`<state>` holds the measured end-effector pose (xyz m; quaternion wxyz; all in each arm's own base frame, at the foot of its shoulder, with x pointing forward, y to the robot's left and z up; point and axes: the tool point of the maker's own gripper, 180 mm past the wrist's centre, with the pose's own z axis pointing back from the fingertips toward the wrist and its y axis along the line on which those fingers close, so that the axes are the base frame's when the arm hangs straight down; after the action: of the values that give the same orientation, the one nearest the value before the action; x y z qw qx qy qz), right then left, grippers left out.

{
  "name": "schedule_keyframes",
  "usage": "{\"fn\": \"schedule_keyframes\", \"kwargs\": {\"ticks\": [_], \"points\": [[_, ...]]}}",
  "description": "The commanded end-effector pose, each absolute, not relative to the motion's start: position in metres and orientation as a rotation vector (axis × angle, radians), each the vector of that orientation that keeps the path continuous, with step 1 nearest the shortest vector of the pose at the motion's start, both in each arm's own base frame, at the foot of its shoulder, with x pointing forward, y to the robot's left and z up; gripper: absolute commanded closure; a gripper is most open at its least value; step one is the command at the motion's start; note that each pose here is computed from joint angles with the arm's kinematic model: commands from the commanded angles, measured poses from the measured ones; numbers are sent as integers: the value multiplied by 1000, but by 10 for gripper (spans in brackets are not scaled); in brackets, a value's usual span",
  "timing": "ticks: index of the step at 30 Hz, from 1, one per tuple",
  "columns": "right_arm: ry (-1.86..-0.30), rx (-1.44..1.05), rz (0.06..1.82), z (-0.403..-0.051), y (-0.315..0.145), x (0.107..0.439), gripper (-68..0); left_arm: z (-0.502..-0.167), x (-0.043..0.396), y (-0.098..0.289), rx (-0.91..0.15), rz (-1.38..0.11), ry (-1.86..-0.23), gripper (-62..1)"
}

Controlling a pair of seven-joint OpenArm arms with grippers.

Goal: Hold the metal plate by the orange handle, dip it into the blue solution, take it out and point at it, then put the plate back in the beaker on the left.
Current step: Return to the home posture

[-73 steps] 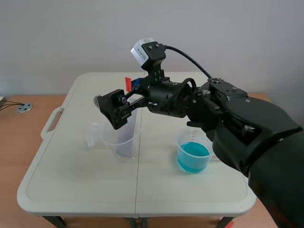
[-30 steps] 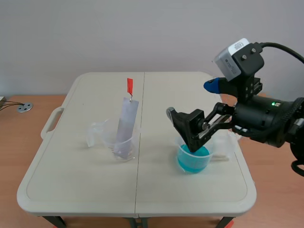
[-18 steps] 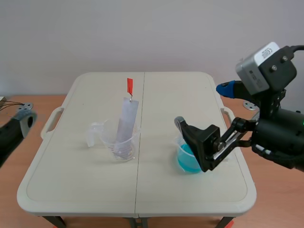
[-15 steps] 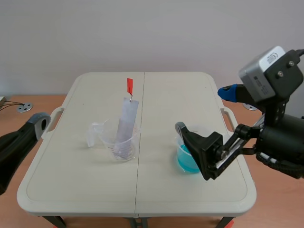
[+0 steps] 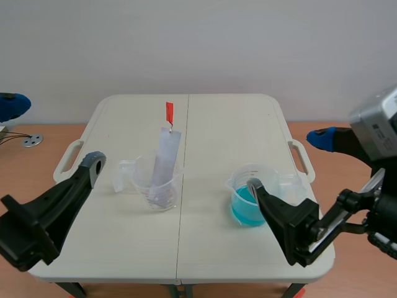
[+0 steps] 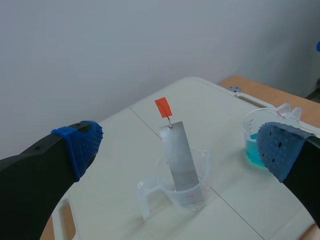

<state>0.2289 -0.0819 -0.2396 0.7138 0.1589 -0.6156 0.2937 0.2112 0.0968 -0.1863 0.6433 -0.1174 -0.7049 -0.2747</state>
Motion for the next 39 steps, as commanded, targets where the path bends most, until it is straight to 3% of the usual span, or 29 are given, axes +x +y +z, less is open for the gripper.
{"fn": "schedule_keyframes", "kwargs": {"ticks": [1, 12, 27, 39], "points": [[-1412, 357, 658, -226, -81, 230, -663, -183, 211, 98, -271, -613, -1619, -623], [-1401, 341, 663, -228, -83, 231, -663, -186, 211, 99, -266, -613, -1605, -623], [-1401, 341, 663, -228, -83, 231, -663, -222, 209, 106, -248, -619, -1452, -623], [-1402, 341, 660, -228, -83, 231, -663, -223, 208, 106, -247, -619, -1447, -623]]}}
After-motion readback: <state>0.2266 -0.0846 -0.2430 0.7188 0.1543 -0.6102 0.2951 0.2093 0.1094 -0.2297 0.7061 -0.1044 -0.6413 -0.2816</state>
